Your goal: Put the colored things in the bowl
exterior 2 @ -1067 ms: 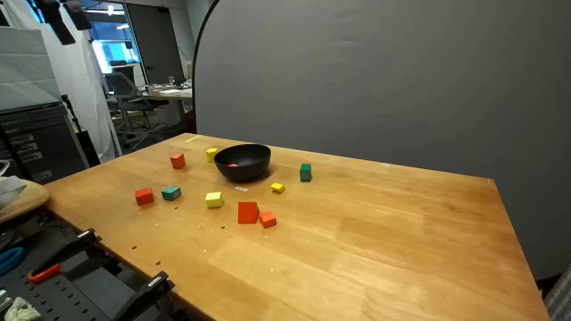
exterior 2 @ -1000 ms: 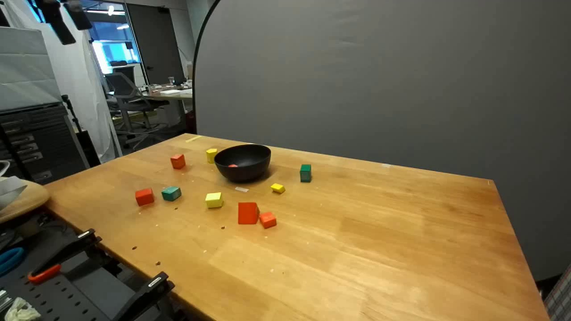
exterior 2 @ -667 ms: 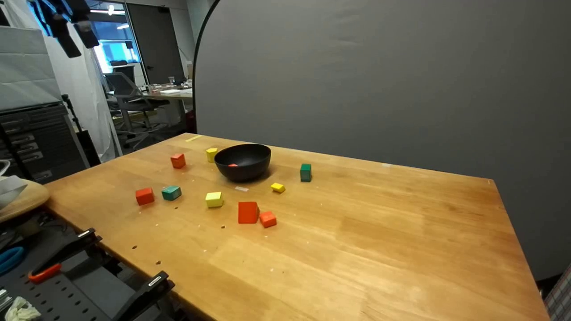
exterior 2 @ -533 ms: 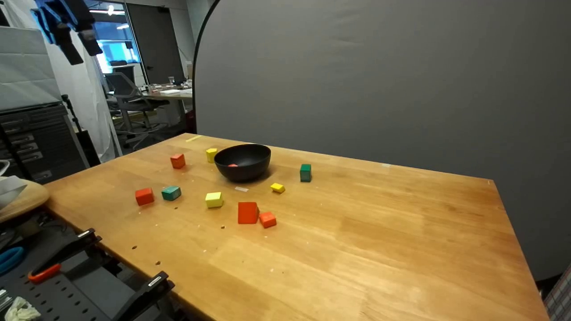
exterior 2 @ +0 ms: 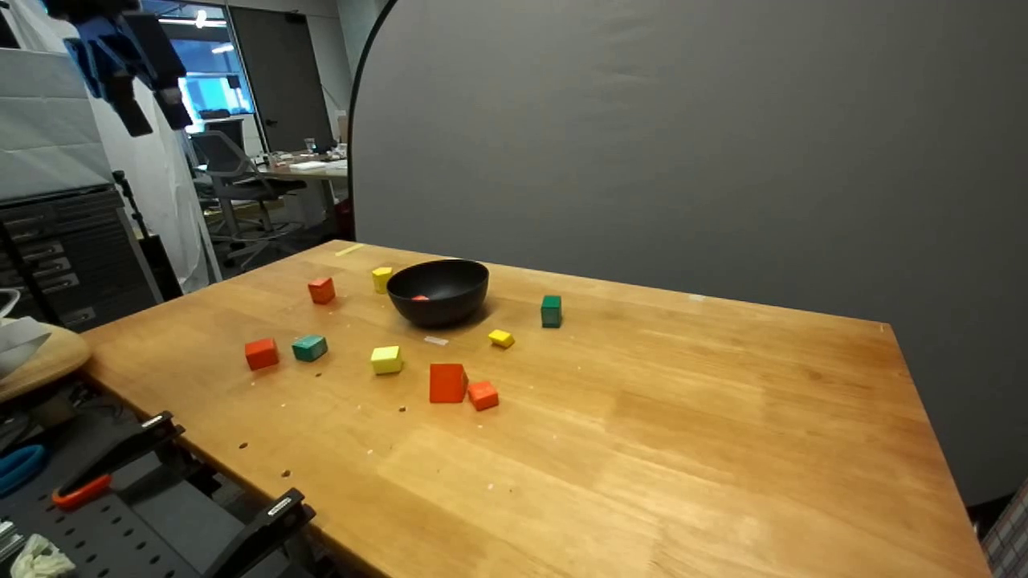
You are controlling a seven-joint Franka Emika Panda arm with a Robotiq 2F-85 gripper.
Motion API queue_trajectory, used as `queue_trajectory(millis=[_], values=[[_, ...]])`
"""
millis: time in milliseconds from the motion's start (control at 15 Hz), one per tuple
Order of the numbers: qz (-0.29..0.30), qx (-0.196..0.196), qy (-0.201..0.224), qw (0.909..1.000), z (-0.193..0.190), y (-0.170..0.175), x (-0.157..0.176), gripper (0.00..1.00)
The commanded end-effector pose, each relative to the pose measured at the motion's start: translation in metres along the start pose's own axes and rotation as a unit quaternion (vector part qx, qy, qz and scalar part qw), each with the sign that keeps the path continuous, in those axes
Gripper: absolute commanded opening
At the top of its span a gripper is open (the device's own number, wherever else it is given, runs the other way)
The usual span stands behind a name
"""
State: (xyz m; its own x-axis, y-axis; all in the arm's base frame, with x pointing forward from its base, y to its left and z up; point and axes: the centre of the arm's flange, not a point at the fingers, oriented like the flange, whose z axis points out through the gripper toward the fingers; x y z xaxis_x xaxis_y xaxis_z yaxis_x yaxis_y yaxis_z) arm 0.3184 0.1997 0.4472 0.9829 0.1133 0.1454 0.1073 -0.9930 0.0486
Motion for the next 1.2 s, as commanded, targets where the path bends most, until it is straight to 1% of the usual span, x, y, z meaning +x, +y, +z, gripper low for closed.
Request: queue_trajectory(millis=[0, 133, 200, 400, 533, 600, 667, 733, 800, 933, 1000, 1133], values=[[-0.006, 0.069, -0.025, 0.9973, 0.071, 0.01, 0.029, 1.0], [0.006, 0.088, -0.061, 0.9942, 0.117, 0.015, 0.04, 1.0], [0.011, 0.084, -0.078, 0.9933, 0.137, 0.017, 0.042, 1.0], [0.004, 0.094, -0.139, 0.9858, 0.193, 0.015, 0.043, 1.0], [-0.006, 0.089, -0.172, 0.981, 0.218, 0.006, 0.04, 1.0], [0.002, 0.064, -0.168, 0.9837, 0.217, 0.004, 0.04, 1.0], [0.006, 0.041, -0.153, 0.9874, 0.208, 0.004, 0.041, 1.0], [-0.001, 0.063, -0.172, 0.983, 0.217, 0.014, 0.026, 1.0], [0.001, 0.054, -0.17, 0.984, 0.218, 0.012, 0.03, 1.0], [0.004, 0.05, -0.163, 0.9853, 0.215, 0.01, 0.035, 1.0], [0.007, 0.057, -0.16, 0.9854, 0.222, 0.012, 0.038, 1.0], [0.012, 0.058, -0.159, 0.9854, 0.244, 0.016, 0.046, 1.0]])
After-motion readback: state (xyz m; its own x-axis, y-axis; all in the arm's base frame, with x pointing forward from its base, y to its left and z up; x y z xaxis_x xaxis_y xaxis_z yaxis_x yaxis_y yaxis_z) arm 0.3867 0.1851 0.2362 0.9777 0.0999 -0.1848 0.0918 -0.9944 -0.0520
